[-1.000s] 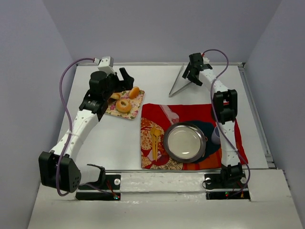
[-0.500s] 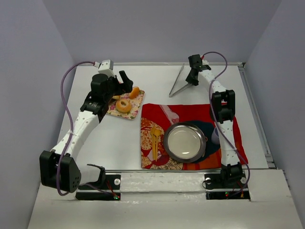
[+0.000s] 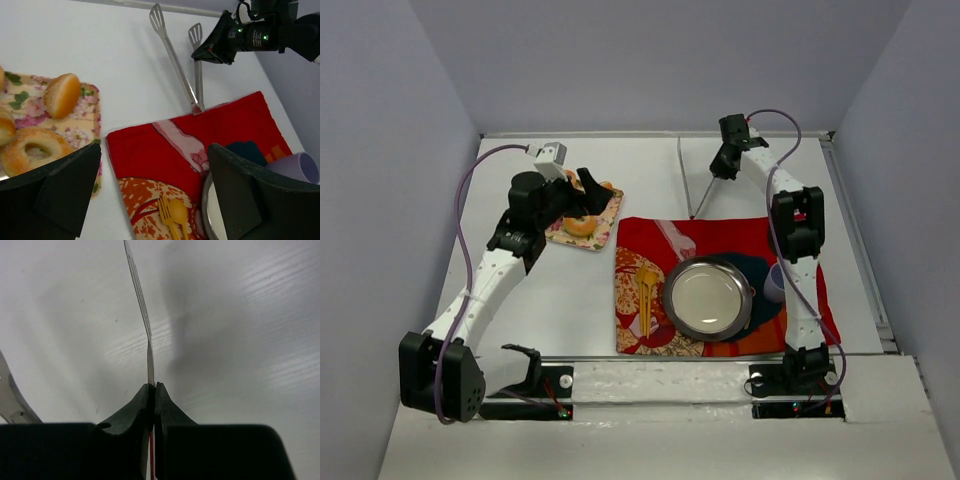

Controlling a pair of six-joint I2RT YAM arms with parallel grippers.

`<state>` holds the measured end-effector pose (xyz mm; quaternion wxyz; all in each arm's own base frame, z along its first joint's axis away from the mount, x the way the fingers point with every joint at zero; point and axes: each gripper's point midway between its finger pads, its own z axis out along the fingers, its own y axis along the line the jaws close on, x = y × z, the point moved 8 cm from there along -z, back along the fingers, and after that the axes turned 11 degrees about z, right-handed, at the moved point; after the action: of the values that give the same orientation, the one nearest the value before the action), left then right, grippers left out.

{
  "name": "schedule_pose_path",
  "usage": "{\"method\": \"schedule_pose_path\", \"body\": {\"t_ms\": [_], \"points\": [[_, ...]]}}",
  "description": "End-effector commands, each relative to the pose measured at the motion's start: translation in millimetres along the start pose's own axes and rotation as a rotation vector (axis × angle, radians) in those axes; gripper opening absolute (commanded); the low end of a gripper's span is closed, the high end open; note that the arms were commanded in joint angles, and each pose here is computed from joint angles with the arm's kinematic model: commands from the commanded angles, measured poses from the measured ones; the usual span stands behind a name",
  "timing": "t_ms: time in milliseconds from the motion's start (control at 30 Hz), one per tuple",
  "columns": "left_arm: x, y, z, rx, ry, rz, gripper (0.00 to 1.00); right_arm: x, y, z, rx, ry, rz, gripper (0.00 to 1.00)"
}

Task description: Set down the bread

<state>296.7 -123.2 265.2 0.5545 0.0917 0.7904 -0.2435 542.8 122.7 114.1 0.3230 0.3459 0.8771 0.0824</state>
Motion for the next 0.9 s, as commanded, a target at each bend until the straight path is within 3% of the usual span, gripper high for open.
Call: {"method": "schedule_pose_path", "body": {"t_ms": [0, 67, 100, 133, 200, 233, 433, 667, 867], "points": [[-20.2, -34.2, -28.2, 0.236, -0.155, 0.038, 0.99, -43.3, 51.3, -111.7, -0.392, -0.073, 0.064, 0.07], [-15.2, -46.6, -38.4, 0.324, -0.169, 0.021, 0.99, -50.0, 63.5, -164.7, -0.592, -0.055, 0.066, 0.07], [-16.6, -52.1, -41.4, 0.366, -0.198, 0.036, 0.99, -35.5, 54.1, -164.6, -0.618, -0.004, 0.071, 0.07], [-11.6, -58.5, -45.7, 0.42, -0.19, 0.038, 0.99, -40.8, 64.5, -207.4, -0.817, -0.002, 0.041, 0.07], [-9.4, -73.4, -49.9, 0.503, -0.198, 0.053, 0.99, -16.8, 56.1, -222.4, -0.918, 0.093, 0.038, 0.07], [-8.6, -80.3, -53.0, 0.545, -0.195, 0.057, 0.99, -18.2, 58.2, -255.9, -1.059, 0.103, -0.002, 0.07], [-13.7, -136.4, -71.0, 0.823, -0.283, 0.115, 0.99, 26.2, 56.6, -318.9, -1.307, 0.248, -0.044, 0.07], [-23.0, -157.5, -79.3, 0.9, -0.379, 0.118, 0.99, 47.7, 50.8, -367.4, -1.502, 0.317, -0.039, 0.07], [-21.7, -165.9, -73.6, 0.925, -0.373, 0.112, 0.99, 54.9, 46.8, -384.3, -1.585, 0.353, -0.047, 0.07]]}}
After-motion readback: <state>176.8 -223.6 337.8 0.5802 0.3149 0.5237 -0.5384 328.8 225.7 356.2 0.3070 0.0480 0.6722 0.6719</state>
